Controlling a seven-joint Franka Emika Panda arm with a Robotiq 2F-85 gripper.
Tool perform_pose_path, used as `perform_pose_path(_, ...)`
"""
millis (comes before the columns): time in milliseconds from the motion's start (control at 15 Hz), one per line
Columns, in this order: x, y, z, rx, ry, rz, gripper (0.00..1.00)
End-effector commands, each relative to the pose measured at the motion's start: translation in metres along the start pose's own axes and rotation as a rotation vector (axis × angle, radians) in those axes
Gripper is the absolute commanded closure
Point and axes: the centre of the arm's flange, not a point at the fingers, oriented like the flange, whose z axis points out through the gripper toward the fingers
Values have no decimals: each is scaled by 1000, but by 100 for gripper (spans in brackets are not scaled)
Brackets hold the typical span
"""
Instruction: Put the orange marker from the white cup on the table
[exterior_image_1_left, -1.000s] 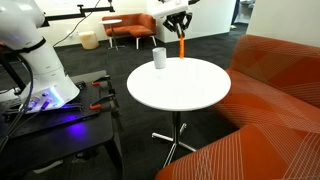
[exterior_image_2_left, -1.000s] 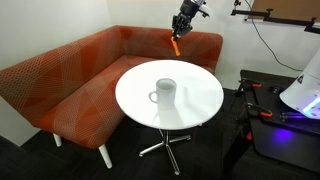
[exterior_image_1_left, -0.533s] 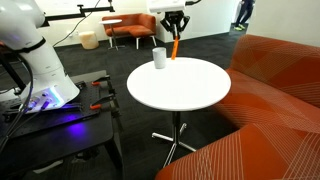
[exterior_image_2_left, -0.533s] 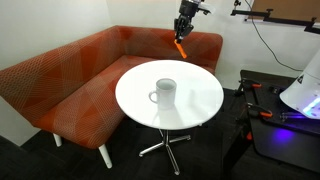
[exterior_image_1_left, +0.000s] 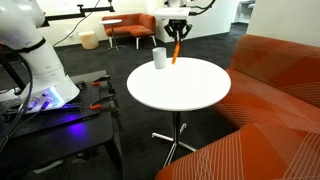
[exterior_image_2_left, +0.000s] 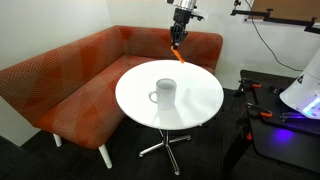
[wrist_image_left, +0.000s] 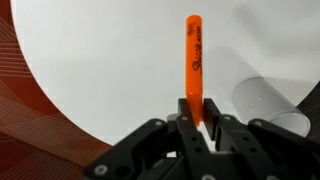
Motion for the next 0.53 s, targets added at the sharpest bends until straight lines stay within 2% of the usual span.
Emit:
perform_pose_path(0,14,14,25,6,-12,21,95)
perform_pose_path(467,19,21,75,49,-95,52,95)
